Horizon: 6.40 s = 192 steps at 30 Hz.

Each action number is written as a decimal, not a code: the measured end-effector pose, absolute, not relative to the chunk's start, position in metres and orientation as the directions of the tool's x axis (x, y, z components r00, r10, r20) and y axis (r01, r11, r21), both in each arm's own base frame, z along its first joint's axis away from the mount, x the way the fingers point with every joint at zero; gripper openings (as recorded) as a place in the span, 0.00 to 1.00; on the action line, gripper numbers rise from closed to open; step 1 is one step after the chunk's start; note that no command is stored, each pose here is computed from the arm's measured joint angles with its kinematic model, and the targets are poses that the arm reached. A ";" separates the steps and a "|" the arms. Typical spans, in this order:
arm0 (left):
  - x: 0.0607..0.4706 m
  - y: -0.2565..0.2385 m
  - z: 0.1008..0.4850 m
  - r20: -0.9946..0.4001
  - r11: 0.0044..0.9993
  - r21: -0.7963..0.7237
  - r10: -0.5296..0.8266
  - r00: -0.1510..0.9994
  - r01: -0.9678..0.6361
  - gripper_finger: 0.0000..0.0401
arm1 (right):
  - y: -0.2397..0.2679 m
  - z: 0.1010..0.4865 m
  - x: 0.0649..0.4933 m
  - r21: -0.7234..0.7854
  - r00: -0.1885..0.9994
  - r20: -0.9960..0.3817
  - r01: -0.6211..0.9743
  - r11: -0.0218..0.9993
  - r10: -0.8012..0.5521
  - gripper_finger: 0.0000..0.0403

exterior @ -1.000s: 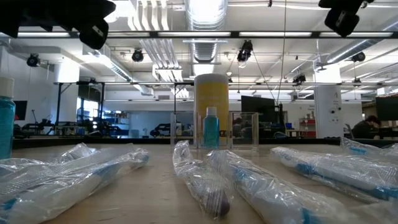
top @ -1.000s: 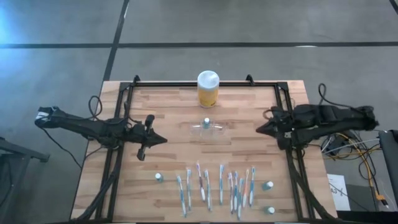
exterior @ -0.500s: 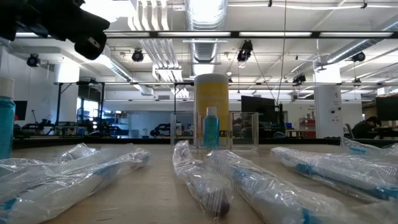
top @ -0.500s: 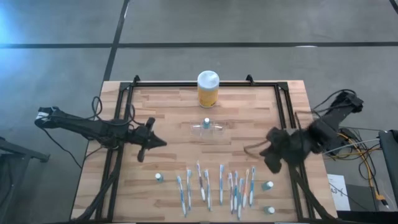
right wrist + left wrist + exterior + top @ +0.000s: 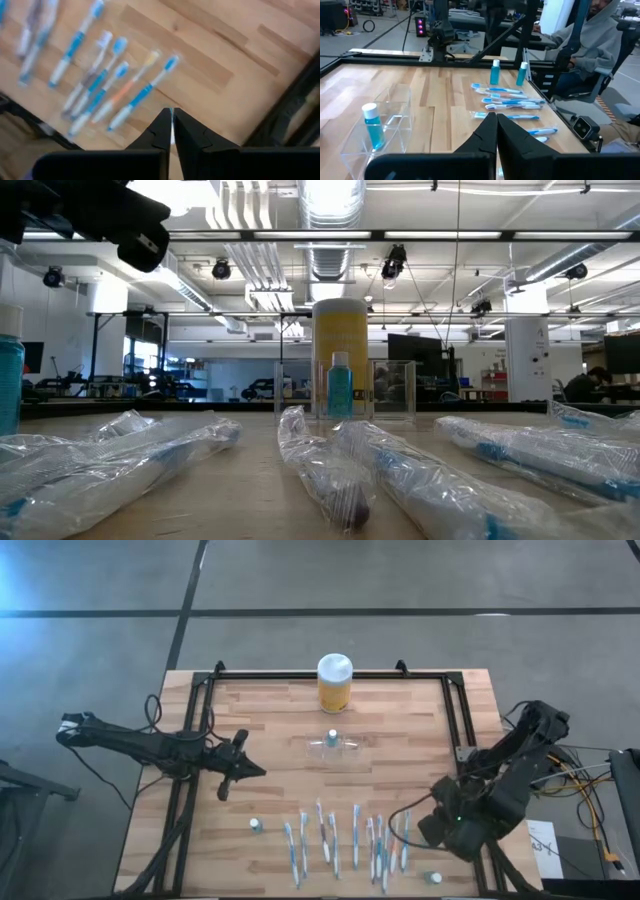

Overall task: Pick & Place toothbrushing station
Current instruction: Put the blue mouthwash into the transparent organizer

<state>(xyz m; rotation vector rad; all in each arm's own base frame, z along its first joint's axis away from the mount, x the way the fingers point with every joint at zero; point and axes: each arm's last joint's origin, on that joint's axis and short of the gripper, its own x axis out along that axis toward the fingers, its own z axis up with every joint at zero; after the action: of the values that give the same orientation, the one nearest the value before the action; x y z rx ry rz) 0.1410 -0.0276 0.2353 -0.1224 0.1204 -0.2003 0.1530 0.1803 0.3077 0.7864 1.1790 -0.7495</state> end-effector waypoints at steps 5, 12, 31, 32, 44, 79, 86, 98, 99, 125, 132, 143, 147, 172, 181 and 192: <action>0.141 -0.028 0.234 -0.112 0.973 -0.134 -0.205 0.972 0.190 0.03 | 0.189 0.296 0.157 0.072 0.132 -0.987 0.871 0.485 -0.091 0.20; 0.141 -0.028 0.234 -0.116 0.973 -0.135 -0.206 0.972 0.190 0.03 | 0.193 0.288 0.162 0.054 0.088 -0.993 0.928 0.369 -0.075 0.43; 0.140 -0.027 0.230 -0.156 0.975 -0.120 -0.205 0.966 0.187 0.03 | 0.221 0.255 0.181 0.026 0.017 -0.999 0.946 0.324 0.030 0.54; 0.140 -0.027 0.230 -0.157 0.975 -0.119 -0.205 0.966 0.187 0.02 | 0.221 0.253 0.181 0.015 0.006 -0.999 0.947 0.321 0.031 0.54; 0.140 -0.028 0.229 -0.164 0.971 -0.121 -0.224 0.961 0.206 0.03 | 0.221 0.244 0.179 -0.071 -0.077 -0.997 0.958 0.277 0.009 0.54; 0.140 -0.029 0.229 -0.164 0.964 -0.121 -0.255 0.953 0.237 0.02 | 0.210 0.207 0.178 -0.067 -0.072 -0.997 0.956 0.287 0.006 0.33; 0.140 -0.029 0.229 -0.164 0.964 -0.121 -0.255 0.953 0.237 0.03 | 0.209 0.208 0.180 -0.058 -0.070 -0.997 0.933 0.355 0.019 0.23; 0.140 -0.029 0.229 -0.164 0.965 -0.110 -0.255 0.953 0.239 0.04 | 0.188 0.241 0.208 0.035 0.025 -0.999 0.757 0.653 0.024 0.22; 0.140 -0.029 0.229 -0.164 0.965 -0.110 -0.255 0.953 0.239 0.04 | 0.184 0.246 0.211 0.024 0.027 -1.000 0.734 0.679 0.006 0.22; 0.140 -0.029 0.229 -0.166 0.966 -0.113 -0.247 0.955 0.231 0.04 | -0.002 0.379 0.303 -0.096 0.428 -0.886 0.212 0.972 -0.181 0.23; 0.140 -0.029 0.228 -0.171 0.968 -0.112 -0.243 0.955 0.226 0.02 | -0.035 0.366 0.329 -0.064 0.403 -0.904 0.193 0.979 -0.139 0.23; 0.141 -0.028 0.227 -0.179 0.975 -0.106 -0.213 0.961 0.197 0.03 | -0.047 0.345 0.394 -0.089 0.230 -0.968 0.076 0.993 -0.104 0.23; 0.141 -0.028 0.227 -0.179 0.975 -0.109 -0.211 0.961 0.194 0.02 | -0.050 0.332 0.410 -0.090 0.179 -0.979 0.035 0.995 -0.095 0.23; 0.141 -0.028 0.227 -0.179 0.975 -0.109 -0.213 0.960 0.196 0.03 | -0.051 0.280 0.441 -0.046 0.095 -0.995 -0.092 0.995 -0.037 0.23; 0.141 -0.028 0.227 -0.181 0.975 -0.108 -0.213 0.960 0.196 0.03 | -0.052 0.272 0.446 -0.047 0.095 -0.995 -0.098 0.994 -0.038 0.23; 0.141 -0.028 0.226 -0.186 0.975 -0.110 -0.213 0.959 0.195 0.02 | -0.054 0.251 0.455 -0.040 0.061 -0.998 -0.106 0.994 -0.034 0.23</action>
<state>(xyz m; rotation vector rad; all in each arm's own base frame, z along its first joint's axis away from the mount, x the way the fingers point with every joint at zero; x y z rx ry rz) 0.1409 -0.0278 0.2263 -0.0912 0.1983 -0.2070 0.4551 -0.0539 0.2514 -0.1126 1.5098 0.0548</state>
